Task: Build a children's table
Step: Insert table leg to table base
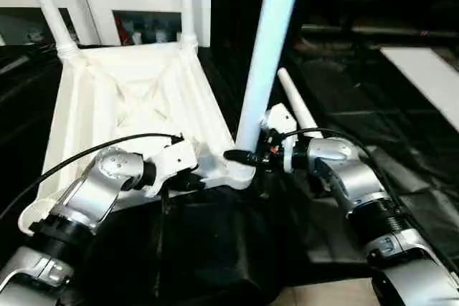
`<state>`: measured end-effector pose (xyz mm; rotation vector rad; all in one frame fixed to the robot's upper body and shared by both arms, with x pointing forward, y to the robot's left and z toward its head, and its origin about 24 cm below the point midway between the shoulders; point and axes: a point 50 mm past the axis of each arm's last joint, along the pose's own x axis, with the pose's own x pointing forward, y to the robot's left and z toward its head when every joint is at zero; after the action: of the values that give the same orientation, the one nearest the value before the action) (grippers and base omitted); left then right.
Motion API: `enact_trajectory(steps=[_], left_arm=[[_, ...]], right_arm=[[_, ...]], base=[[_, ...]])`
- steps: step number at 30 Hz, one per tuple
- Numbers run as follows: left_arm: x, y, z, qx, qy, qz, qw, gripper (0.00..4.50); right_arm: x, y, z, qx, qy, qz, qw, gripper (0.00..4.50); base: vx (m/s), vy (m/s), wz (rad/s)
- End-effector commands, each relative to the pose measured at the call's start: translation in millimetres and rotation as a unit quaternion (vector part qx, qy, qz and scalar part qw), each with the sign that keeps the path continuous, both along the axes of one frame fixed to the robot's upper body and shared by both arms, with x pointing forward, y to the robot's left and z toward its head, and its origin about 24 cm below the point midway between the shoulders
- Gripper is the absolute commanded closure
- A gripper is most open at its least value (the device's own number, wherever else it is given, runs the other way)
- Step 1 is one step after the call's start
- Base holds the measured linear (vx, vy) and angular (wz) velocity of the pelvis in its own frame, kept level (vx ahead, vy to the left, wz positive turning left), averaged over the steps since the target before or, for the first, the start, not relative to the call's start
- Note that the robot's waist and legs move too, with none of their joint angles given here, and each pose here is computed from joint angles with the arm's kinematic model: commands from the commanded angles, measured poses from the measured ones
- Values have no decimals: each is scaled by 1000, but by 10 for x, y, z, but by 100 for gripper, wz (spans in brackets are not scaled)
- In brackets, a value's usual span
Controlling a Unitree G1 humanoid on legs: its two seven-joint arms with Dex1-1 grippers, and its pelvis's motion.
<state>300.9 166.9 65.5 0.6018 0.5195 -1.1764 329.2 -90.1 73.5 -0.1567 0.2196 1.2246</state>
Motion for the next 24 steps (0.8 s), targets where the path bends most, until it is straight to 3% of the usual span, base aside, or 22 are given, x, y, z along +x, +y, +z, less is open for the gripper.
enact_trajectory(steps=[1, 5, 19, 24], left_arm=[[-17, 9, -36, 16, 4, -1, 1000, 450], [-7, -6, -35, 16, 4, -2, 1000, 450], [14, 47, -28, 24, 14, -4, 1000, 450], [51, -22, -126, 23, 33, 51, 998, 450]], right_arm=[[-278, -69, -706, -96, 158, -2, 983, 266], [-208, -99, -707, -86, 167, -35, 982, 266], [-232, -124, -777, -95, 156, -42, 982, 266], [-95, -89, -781, -88, 123, -180, 972, 266]], base=[[0, 0, 0], [0, 0, 0], [0, 0, 0], [0, 0, 0]])
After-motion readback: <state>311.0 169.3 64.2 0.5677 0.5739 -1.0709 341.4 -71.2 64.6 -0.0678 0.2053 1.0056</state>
